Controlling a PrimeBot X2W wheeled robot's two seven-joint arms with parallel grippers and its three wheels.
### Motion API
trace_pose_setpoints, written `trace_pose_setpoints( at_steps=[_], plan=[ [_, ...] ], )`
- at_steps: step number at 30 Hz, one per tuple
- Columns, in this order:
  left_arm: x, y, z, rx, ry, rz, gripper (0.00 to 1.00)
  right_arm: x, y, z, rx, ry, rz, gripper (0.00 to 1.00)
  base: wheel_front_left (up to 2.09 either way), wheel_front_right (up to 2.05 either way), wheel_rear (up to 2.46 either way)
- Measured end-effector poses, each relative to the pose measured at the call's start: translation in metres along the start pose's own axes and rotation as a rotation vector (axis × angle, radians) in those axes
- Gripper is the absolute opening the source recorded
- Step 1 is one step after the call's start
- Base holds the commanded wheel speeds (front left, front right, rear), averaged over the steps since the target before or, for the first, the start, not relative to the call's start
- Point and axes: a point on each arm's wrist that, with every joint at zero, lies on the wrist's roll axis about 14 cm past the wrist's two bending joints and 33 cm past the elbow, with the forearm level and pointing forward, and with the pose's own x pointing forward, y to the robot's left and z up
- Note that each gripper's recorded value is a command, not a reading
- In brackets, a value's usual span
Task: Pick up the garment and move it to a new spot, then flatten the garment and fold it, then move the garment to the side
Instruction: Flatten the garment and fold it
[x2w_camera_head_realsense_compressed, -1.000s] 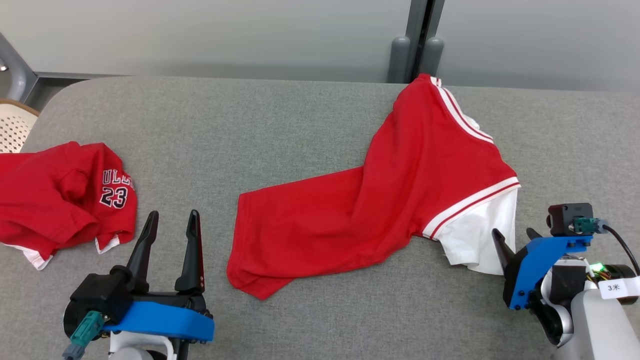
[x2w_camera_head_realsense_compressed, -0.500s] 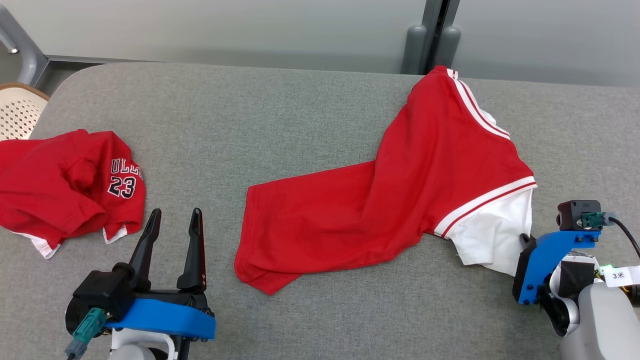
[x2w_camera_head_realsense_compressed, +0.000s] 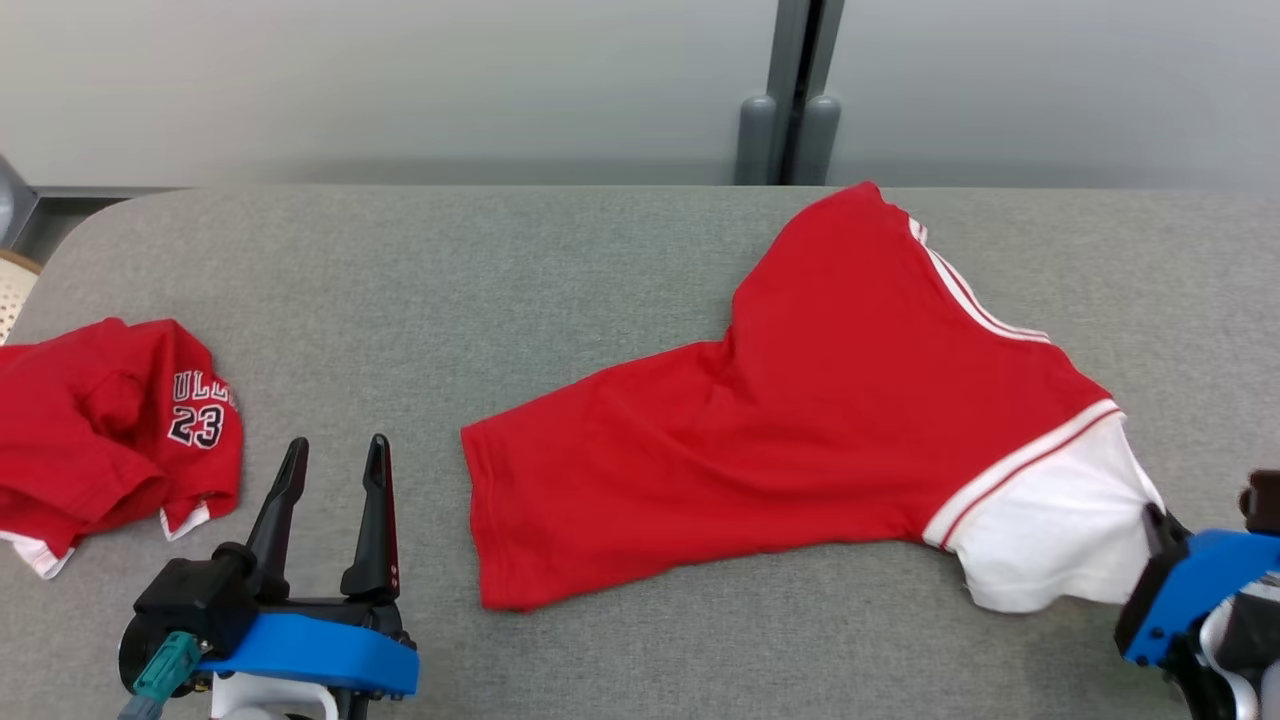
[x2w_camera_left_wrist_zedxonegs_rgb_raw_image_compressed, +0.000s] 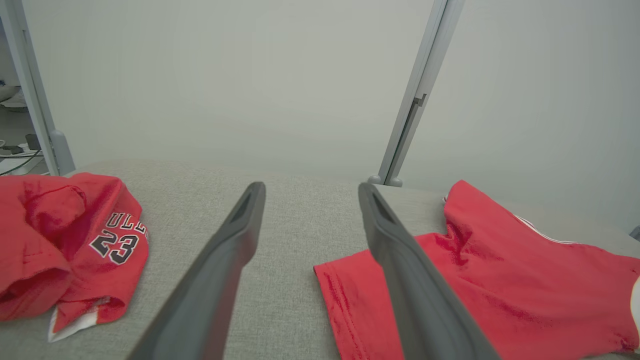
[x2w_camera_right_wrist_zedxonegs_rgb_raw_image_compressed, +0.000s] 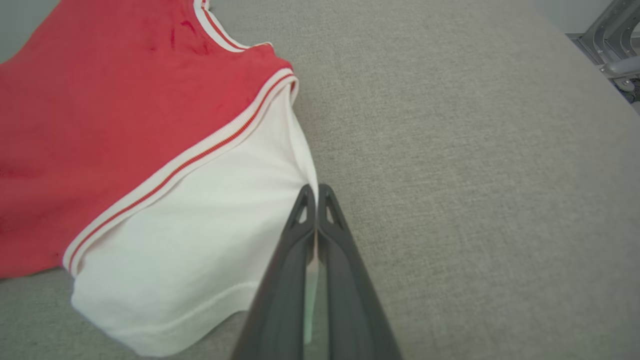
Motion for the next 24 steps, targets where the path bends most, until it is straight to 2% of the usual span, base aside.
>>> trace_pose_setpoints(
  at_steps=[8,9,13,16,17,18,24],
  plan=[
    [0.0,-0.014,-0.003,-0.005,0.009,-0.042,1.0,-0.03,-0.025,-0.013,0.067,-0.006,-0.036,0.0,0.0,0.0,0.0],
    [0.0,-0.015,-0.005,-0.006,0.014,-0.044,1.0,-0.031,-0.025,-0.014,0.075,-0.009,-0.033,1.0,0.0,0.0,0.0],
    [-0.004,-0.016,-0.012,-0.01,0.033,-0.043,1.0,-0.035,-0.016,0.004,0.054,-0.112,-0.006,1.0,0.0,0.0,0.0],
    [-0.006,-0.015,-0.014,-0.013,0.036,-0.039,1.0,-0.042,-0.005,0.032,0.001,-0.259,0.017,1.0,0.0,0.0,0.0],
    [-0.007,-0.014,-0.015,-0.016,0.038,-0.036,1.0,-0.049,0.006,0.05,-0.038,-0.368,0.041,1.0,0.0,0.0,0.0],
    [-0.007,-0.013,-0.015,-0.016,0.039,-0.035,1.0,-0.053,0.012,0.057,-0.049,-0.413,0.054,1.0,0.0,0.0,0.0],
    [-0.013,-0.011,-0.014,-0.014,0.034,-0.025,1.0,-0.073,0.036,0.071,-0.143,-0.587,0.115,1.0,0.0,0.0,0.0]
  ],
)
